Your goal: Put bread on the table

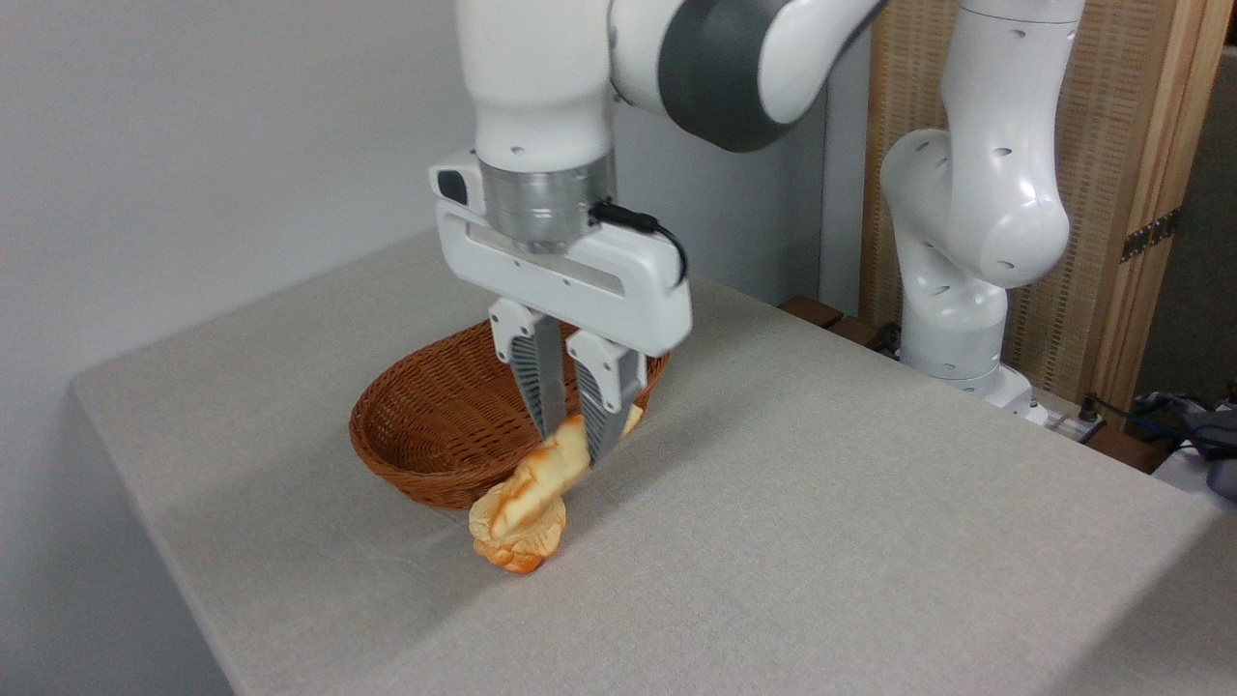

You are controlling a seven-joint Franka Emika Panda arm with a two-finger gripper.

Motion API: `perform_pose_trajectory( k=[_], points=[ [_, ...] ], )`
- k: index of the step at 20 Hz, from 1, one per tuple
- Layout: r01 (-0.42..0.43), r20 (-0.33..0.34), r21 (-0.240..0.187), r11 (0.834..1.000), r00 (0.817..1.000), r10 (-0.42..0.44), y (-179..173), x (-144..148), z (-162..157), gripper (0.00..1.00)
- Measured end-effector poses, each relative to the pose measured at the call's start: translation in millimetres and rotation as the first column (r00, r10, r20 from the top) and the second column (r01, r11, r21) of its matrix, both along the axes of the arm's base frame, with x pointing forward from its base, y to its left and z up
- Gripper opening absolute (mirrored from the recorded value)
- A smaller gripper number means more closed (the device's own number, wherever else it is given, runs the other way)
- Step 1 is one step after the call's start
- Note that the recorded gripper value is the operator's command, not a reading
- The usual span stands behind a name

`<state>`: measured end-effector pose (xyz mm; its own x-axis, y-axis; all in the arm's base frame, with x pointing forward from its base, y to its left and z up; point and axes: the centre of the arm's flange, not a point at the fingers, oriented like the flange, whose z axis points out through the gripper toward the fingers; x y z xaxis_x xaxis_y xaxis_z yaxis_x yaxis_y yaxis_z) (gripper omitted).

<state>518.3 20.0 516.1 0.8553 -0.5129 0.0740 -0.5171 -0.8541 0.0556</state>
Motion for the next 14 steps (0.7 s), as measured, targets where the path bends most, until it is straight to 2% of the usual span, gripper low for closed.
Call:
perform_pose_trajectory(
  k=[1, 5, 14],
  points=[
    [-0.010, -0.002, 0.001, 1.000, 1.000, 0.010, 5.8, -0.2, -0.9, 1.00],
    [-0.012, -0.009, 0.023, 1.000, 1.000, 0.012, 12.1, 0.0, -5.0, 1.00],
    [-0.006, -0.014, 0.027, 1.000, 1.000, 0.007, 9.4, 1.0, -7.4, 1.00]
  ],
)
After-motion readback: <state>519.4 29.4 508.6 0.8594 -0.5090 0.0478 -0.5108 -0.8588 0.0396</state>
